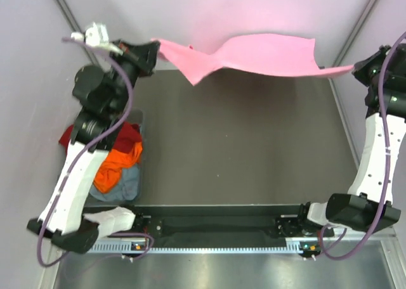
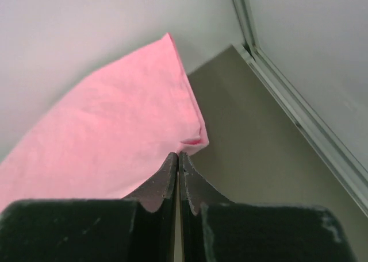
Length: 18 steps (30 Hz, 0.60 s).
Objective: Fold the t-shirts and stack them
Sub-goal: Flatten the tshirt out
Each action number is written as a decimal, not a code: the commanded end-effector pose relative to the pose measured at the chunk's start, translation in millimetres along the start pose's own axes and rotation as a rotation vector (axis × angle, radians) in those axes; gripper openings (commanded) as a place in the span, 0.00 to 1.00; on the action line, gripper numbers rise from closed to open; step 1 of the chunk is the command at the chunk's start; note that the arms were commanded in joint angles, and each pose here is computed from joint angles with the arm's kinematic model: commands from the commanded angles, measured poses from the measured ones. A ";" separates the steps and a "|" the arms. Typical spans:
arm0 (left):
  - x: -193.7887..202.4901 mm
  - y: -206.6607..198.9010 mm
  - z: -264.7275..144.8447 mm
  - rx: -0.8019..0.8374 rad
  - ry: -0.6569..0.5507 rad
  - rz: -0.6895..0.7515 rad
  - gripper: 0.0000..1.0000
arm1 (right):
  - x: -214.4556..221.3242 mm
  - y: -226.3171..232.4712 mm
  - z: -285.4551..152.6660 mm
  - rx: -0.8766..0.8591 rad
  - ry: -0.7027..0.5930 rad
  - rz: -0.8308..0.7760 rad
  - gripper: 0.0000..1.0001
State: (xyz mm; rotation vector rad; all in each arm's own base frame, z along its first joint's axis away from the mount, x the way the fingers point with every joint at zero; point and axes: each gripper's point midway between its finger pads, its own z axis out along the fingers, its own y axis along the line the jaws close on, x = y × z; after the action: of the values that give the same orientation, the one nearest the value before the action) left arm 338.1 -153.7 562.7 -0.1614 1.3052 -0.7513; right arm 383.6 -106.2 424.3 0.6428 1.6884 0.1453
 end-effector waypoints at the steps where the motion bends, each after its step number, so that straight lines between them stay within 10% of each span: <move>1: 32.0 12.4 -32.2 -0.016 0.028 -0.023 0.00 | 41.0 -38.4 0.3 0.110 0.066 -0.046 0.00; 10: 234.0 93.8 -142.9 -0.160 0.463 -0.214 0.00 | 148.1 -129.2 -48.4 0.432 0.209 -0.037 0.00; 18: 308.4 140.0 -211.7 -0.291 0.612 -0.237 0.00 | 228.9 -182.1 -54.5 0.574 0.291 0.095 0.00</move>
State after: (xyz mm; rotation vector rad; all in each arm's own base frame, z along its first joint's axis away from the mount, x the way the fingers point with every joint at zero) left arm 220.9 -166.1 163.4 -0.2922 2.0920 -0.7933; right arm 248.4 -116.1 151.0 1.0913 2.1280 -0.1657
